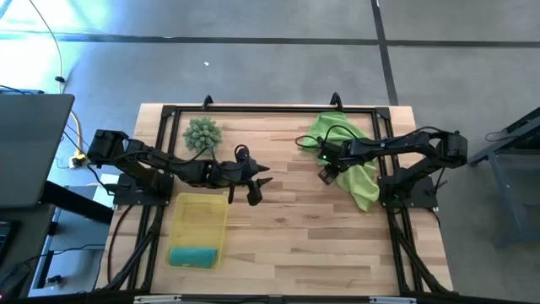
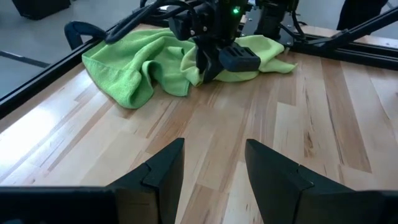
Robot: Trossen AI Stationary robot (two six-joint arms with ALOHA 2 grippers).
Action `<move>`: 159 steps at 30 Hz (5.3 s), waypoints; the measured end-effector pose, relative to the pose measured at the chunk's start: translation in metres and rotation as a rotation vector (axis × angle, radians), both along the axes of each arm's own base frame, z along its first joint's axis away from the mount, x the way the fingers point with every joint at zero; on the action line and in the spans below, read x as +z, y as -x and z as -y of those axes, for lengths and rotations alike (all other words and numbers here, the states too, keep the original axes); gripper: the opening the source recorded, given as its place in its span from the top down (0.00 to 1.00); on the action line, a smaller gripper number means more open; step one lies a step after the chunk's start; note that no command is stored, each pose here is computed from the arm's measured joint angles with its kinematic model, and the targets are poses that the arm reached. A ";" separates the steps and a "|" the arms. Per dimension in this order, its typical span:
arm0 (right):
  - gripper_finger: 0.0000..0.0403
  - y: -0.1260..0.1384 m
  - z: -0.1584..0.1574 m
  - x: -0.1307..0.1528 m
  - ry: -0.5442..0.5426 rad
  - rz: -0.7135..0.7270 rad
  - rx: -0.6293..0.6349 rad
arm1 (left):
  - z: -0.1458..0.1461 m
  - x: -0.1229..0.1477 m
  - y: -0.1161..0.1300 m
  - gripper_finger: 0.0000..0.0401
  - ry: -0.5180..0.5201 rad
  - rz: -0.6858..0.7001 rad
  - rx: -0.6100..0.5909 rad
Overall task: Roll microfiber towels into tight, uniform cylinder then place into a basket
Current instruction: Fold the light green towel
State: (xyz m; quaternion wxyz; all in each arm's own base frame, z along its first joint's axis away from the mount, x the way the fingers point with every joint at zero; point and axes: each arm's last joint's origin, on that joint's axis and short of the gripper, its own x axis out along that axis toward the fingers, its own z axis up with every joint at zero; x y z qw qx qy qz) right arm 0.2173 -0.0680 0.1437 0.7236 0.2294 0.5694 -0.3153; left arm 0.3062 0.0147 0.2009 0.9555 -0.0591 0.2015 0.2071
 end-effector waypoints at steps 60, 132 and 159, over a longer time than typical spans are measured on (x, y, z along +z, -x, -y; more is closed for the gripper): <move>1.00 -0.079 -0.070 0.140 -0.014 0.430 0.356 | 0.002 0.014 -0.006 0.60 -0.202 0.073 -0.147; 1.00 -0.094 -0.077 0.212 -0.056 0.724 0.575 | 0.000 -0.040 -0.035 0.78 -0.390 0.035 0.076; 1.00 -0.088 -0.115 0.240 -0.039 0.791 0.736 | 0.019 -0.051 -0.033 0.98 -0.300 -0.018 -0.077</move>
